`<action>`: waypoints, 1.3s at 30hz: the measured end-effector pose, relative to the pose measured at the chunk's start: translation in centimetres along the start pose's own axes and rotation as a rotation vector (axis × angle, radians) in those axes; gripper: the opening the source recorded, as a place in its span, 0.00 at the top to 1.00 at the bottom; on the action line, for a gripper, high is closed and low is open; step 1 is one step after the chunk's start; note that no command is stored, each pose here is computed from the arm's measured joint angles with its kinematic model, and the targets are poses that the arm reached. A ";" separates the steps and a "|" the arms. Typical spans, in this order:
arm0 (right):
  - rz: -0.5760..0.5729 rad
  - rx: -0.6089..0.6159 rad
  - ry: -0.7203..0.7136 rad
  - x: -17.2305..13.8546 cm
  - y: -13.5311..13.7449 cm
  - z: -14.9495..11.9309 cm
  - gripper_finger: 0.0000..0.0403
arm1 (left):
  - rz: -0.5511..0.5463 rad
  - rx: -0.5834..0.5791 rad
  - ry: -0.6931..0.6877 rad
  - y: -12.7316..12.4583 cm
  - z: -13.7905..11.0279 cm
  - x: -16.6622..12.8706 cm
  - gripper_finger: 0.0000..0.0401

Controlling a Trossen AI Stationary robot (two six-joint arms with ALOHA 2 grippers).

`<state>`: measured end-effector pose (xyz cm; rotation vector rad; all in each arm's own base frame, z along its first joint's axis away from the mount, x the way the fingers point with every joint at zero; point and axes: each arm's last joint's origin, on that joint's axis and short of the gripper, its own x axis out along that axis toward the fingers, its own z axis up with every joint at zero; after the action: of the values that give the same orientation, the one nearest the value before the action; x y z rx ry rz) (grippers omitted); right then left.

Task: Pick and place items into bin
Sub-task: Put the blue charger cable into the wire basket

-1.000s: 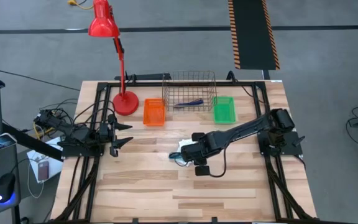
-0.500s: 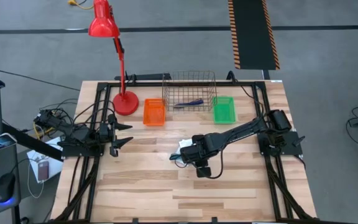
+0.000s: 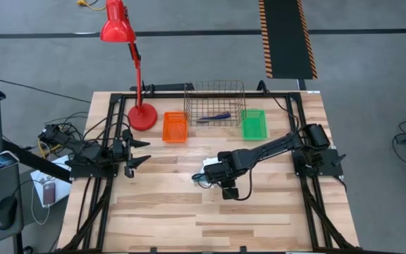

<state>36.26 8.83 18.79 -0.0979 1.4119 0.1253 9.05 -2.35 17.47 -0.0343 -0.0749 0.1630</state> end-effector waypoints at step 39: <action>0.005 -0.012 -0.026 0.0 0.0 0.2 0.74 | 0.000 0.000 0.000 0.0 0.0 0.0 0.42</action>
<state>36.49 8.89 18.86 -0.1025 1.3861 0.1393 9.05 -2.35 17.46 -0.0343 -0.0747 0.1625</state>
